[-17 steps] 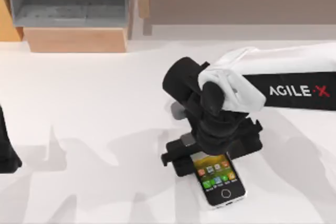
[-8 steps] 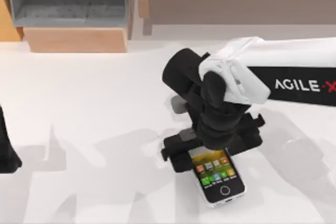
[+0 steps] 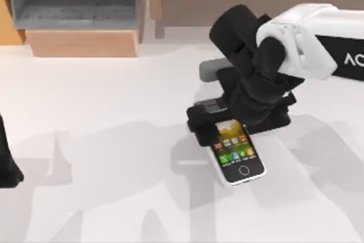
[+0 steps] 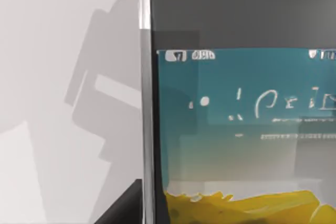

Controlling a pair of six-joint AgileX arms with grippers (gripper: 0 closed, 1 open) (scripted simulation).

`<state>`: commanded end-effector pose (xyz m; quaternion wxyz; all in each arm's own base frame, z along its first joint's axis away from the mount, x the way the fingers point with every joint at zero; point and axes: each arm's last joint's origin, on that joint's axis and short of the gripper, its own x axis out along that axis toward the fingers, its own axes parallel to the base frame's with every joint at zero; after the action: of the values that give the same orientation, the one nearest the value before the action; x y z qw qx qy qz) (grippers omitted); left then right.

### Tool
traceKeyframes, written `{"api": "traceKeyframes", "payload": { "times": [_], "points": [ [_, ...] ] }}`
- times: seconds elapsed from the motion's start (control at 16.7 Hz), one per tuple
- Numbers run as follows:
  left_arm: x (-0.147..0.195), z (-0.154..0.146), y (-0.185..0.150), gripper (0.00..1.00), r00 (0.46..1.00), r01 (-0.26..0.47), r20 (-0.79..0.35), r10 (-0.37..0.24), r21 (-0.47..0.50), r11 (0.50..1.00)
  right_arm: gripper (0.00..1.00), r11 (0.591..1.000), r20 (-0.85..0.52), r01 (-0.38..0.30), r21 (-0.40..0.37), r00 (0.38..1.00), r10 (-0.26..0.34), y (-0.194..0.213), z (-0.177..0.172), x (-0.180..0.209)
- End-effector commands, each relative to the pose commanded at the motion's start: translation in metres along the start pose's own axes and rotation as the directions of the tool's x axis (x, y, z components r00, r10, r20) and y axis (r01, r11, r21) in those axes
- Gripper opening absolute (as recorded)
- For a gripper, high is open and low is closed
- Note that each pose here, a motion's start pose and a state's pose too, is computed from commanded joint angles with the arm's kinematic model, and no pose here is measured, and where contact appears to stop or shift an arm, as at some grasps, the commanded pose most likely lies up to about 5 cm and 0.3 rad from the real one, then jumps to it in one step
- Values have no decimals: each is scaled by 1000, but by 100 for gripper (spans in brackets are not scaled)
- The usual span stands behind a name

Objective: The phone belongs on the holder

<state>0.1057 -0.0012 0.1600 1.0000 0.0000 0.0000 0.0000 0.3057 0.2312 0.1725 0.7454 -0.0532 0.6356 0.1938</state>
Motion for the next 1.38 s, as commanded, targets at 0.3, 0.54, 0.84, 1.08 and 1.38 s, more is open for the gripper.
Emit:
{"api": "traceKeyframes", "payload": {
  "times": [0.3, 0.54, 0.84, 1.08, 1.38],
  "points": [
    [0, 0, 0, 100, 1000, 0, 0, 0, 0, 1000, 0, 979, 377, -167, -113, 905, 198, -88, 24, -94],
    [0, 0, 0, 100, 1000, 0, 0, 0, 0, 1000, 0, 969, 591, -122, -213, 774, 227, -141, 13, -150],
    [0, 0, 0, 100, 1000, 0, 0, 0, 0, 1000, 0, 980, 736, 1, -200, 660, 149, -215, -24, -184],
    [0, 0, 0, 100, 1000, 0, 0, 0, 0, 1000, 0, 980, 822, 122, -158, 566, 62, -262, -64, -207],
    [0, 0, 0, 100, 1000, 0, 0, 0, 0, 1000, 0, 967, 861, 232, -108, 508, -26, -302, -113, -211]
  ]
}}
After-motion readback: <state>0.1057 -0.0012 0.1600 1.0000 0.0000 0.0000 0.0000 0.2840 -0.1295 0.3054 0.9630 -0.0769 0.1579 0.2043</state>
